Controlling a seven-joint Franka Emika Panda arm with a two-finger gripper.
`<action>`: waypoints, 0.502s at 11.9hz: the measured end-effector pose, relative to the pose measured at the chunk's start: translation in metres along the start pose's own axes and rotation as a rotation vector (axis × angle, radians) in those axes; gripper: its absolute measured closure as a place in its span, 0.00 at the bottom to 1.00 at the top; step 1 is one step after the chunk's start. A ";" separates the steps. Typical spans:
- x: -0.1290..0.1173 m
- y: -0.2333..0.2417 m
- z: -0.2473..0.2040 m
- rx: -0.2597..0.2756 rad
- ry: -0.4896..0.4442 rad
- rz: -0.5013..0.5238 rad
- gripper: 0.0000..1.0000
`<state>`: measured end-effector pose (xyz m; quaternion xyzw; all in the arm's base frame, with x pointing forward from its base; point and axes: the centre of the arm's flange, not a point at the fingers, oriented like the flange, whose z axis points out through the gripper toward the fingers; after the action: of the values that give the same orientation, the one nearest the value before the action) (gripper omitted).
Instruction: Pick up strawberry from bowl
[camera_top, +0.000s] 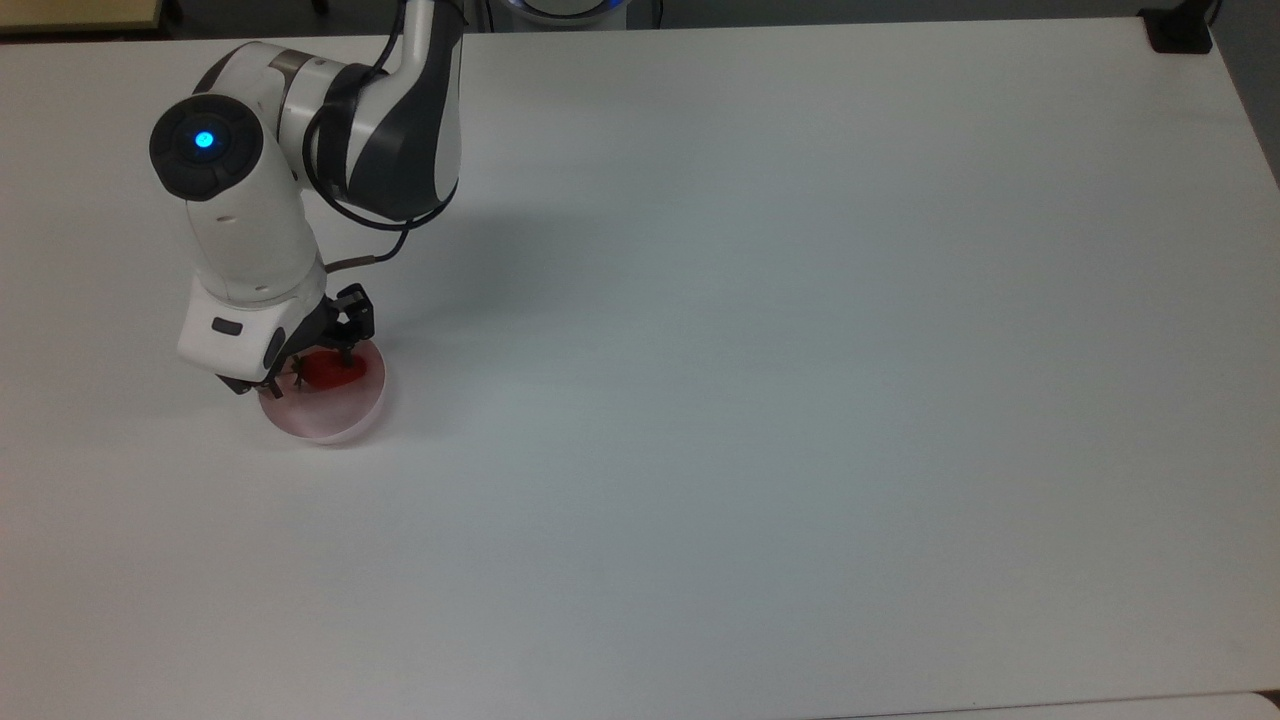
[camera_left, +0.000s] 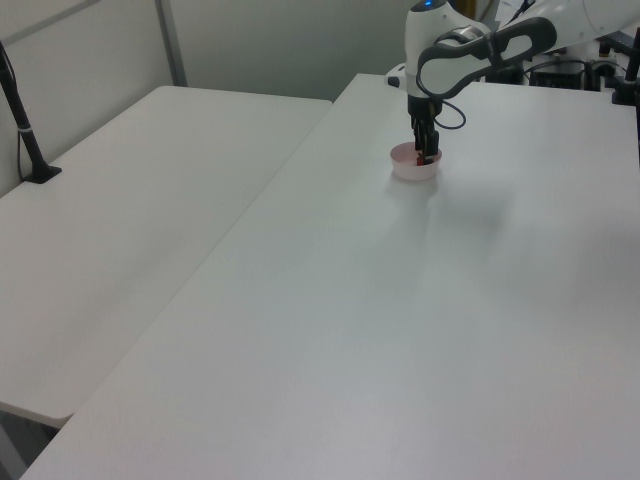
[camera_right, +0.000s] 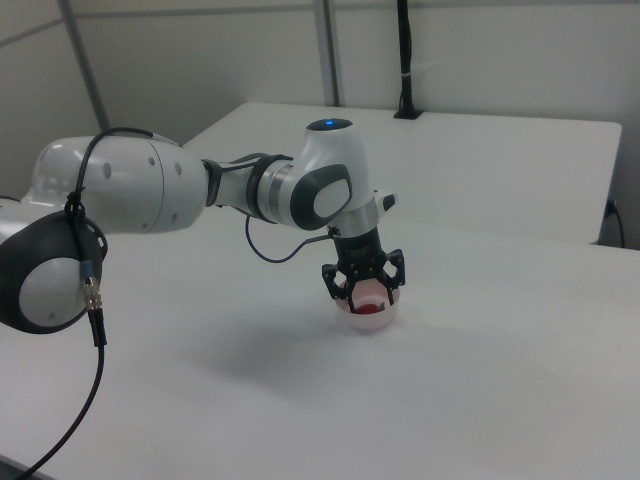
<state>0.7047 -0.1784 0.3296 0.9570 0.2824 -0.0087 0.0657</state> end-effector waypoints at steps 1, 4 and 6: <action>0.000 0.000 0.001 0.000 -0.002 -0.001 0.29; 0.000 0.001 -0.001 -0.003 0.000 -0.001 0.51; 0.001 0.002 -0.007 -0.010 0.007 0.002 0.54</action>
<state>0.7065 -0.1783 0.3366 0.9569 0.2819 -0.0037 0.0693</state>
